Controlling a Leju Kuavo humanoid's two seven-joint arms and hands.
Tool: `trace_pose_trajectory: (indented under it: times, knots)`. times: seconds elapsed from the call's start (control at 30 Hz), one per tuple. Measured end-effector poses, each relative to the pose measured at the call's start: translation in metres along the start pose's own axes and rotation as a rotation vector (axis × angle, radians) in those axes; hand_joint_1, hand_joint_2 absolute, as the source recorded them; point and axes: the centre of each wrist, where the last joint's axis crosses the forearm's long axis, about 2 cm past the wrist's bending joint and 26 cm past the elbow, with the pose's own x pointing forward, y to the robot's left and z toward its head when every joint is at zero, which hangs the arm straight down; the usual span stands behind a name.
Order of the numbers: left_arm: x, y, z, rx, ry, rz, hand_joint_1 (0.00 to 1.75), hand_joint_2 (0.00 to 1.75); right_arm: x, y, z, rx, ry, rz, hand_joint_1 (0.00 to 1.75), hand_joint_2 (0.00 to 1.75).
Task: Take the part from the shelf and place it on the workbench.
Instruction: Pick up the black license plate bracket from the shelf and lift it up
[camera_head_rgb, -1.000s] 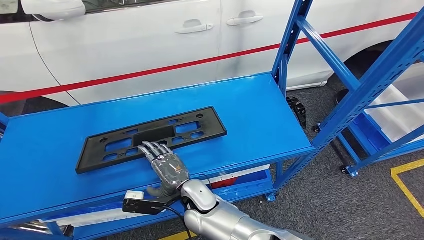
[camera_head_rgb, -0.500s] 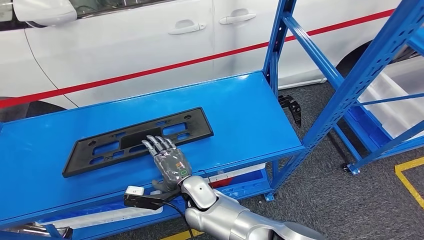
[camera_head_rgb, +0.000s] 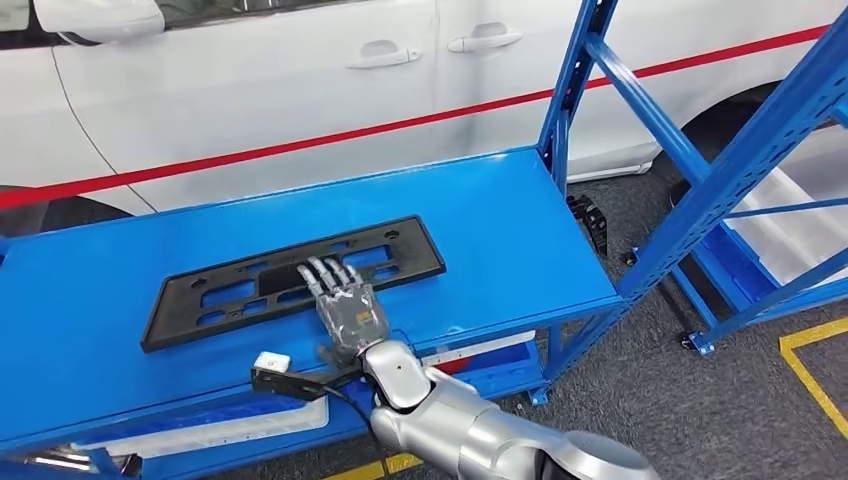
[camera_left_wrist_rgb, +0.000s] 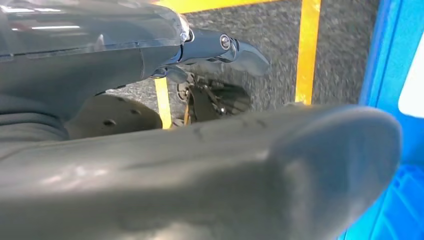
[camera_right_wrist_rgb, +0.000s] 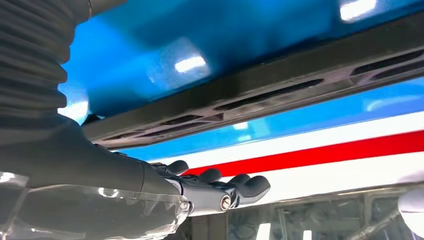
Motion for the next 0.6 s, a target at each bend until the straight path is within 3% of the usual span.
trace_pose_trajectory:
  times: [0.2, 0.6]
  knots:
    - [0.001, -0.009, 0.001, -0.043, 0.017, -0.038, 0.00, 0.00, -0.017, -0.004, -0.005, 0.025, 0.101, 0.094, 0.00, 1.75]
    - [0.003, -0.015, 0.001, -0.061, 0.016, -0.040, 0.00, 0.00, -0.031, -0.005, -0.007, 0.100, 0.182, 0.182, 0.00, 1.75]
